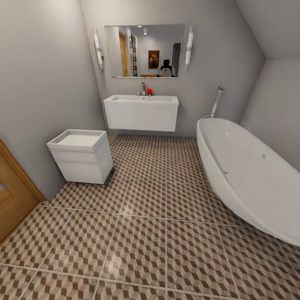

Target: Take the four mousetraps from the cabinet in the bathroom and place them on the bathroom floor. Make sure all four end up on the same floor surface, and ensure that at least two of them are either under or directly next to the same bathroom sink.

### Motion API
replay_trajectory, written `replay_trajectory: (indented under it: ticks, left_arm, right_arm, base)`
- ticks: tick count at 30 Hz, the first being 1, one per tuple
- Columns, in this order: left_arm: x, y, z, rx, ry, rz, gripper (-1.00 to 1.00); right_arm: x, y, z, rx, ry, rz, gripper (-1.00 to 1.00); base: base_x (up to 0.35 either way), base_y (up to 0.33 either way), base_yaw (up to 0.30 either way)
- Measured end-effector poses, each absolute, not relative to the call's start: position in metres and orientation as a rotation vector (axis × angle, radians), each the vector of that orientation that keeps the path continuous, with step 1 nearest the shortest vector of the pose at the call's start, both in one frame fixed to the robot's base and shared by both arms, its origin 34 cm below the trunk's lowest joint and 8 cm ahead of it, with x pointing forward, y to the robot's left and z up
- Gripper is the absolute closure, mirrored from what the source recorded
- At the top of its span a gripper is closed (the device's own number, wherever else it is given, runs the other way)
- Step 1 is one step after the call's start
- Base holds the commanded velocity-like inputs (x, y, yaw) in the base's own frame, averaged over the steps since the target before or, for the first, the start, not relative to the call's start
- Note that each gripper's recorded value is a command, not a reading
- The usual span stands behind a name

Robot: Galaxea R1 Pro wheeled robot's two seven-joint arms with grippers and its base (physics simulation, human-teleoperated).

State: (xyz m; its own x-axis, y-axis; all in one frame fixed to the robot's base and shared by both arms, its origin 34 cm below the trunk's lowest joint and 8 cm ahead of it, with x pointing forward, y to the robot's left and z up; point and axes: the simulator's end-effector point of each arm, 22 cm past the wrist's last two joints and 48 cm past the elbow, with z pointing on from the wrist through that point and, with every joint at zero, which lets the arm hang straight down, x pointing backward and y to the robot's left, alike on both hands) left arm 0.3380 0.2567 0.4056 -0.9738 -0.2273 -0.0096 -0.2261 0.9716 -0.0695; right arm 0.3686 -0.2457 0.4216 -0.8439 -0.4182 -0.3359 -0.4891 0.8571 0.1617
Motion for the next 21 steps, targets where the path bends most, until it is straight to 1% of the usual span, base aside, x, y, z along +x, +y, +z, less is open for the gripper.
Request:
replay_trajectory:
  ticks: [5,9,17,21]
  left_arm:
    - [0.3379,0.2568,0.4056,-0.357,3.102,-0.105,1.0]
    - [0.3387,0.2568,0.4059,-0.356,3.101,-0.105,1.0]
    - [0.3414,0.258,0.4074,-0.356,3.093,-0.104,1.0]
    - [0.3421,0.2587,0.4078,-0.355,3.091,-0.1,1.0]
  right_arm:
    - [0.3695,-0.245,0.4219,-0.684,2.74,0.351,1.0]
    - [0.37,-0.2456,0.4223,-0.679,2.739,0.349,1.0]
    - [0.3721,-0.2453,0.4239,-0.679,2.733,0.348,1.0]
    - [0.3735,-0.2455,0.4245,-0.679,2.731,0.346,1.0]
  base:
    - [0.332,0.0,-0.029]
    - [0.332,0.014,-0.266]
    - [0.331,0.079,-0.286]
    - [0.332,0.094,-0.129]
